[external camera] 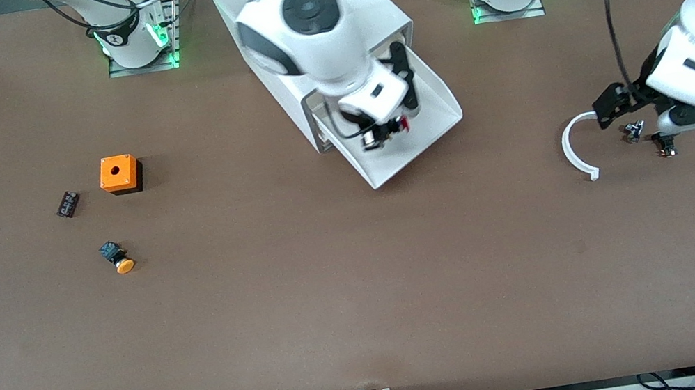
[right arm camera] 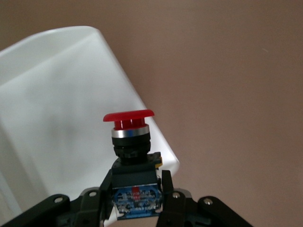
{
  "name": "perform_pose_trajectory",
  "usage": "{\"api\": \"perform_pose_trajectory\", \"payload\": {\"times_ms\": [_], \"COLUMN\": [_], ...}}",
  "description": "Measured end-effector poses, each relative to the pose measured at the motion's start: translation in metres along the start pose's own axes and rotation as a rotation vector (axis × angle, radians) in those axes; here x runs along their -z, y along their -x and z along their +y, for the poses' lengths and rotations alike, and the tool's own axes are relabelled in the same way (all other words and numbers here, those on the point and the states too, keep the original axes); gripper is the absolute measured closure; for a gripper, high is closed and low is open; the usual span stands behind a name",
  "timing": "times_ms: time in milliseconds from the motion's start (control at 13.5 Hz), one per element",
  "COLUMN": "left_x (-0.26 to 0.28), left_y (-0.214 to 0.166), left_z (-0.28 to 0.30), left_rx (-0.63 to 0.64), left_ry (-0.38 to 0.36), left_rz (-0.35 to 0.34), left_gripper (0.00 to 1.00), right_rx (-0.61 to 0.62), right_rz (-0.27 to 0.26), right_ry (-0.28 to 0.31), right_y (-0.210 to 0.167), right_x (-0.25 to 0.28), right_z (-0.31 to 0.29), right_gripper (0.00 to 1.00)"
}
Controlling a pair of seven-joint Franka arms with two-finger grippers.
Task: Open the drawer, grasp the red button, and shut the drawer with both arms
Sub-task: 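Lift the red button out with the right gripper while the left gripper approaches, then carry the red button away while the left gripper pushes the drawer shut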
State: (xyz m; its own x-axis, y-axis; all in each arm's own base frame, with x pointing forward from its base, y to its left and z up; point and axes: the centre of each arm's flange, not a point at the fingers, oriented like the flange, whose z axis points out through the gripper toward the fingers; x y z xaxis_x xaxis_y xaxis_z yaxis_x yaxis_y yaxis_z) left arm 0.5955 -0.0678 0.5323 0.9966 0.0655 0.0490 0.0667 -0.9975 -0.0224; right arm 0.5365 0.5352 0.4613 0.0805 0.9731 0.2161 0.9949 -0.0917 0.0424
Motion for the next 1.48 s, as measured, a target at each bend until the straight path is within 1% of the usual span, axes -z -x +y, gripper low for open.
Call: {"api": "perform_pose_trajectory", "payload": {"times_ms": [74,222,444,519,667,889,1037,1185,1259,1333,1481], "left_x": [-0.016,-0.05,-0.103,-0.123,-0.161,-0.201,-0.219,-0.229,-0.231,-0.232,-0.237], "left_y": [-0.002,-0.002,0.008,0.013,0.022,0.039,0.049,0.062,0.07,0.08,0.102], "left_z": [0.012,0.038,0.085,0.104,0.142,0.178,0.189,0.2,0.209,0.221,0.241], "left_rx": [0.019,0.058,0.135,0.179,0.28,0.357,0.365,0.349,0.331,0.307,0.261], "left_ry": [0.014,0.038,0.071,0.084,0.112,0.127,0.13,0.134,0.136,0.139,0.138], "left_rz": [0.006,0.027,0.04,0.034,0.018,-0.012,-0.022,-0.026,-0.035,-0.046,-0.071], "left_gripper": [0.0,0.0,0.0,0.0,0.0,0.0,0.0,0.0,0.0,0.0,0.0], "right_rx": [-0.083,-0.257,-0.562,-0.68,-0.882,-1.113,-1.23,-1.299,-1.319,-1.331,-1.337], "right_rz": [0.003,-0.008,-0.037,-0.057,-0.122,-0.225,-0.286,-0.324,-0.33,-0.324,-0.292], "right_ry": [0.02,0.065,0.123,0.136,0.151,0.154,0.137,0.117,0.114,0.117,0.134], "right_y": [0.021,0.062,0.114,0.132,0.175,0.249,0.31,0.363,0.381,0.395,0.413], "right_x": [0.011,0.026,0.039,0.038,0.026,-0.002,-0.018,-0.034,-0.043,-0.055,-0.084], "right_z": [0.025,0.067,0.107,0.116,0.13,0.147,0.156,0.158,0.157,0.154,0.143], "right_gripper": [0.59,0.59,0.59,0.59,0.59,0.59,0.59,0.59,0.59,0.59,0.59]}}
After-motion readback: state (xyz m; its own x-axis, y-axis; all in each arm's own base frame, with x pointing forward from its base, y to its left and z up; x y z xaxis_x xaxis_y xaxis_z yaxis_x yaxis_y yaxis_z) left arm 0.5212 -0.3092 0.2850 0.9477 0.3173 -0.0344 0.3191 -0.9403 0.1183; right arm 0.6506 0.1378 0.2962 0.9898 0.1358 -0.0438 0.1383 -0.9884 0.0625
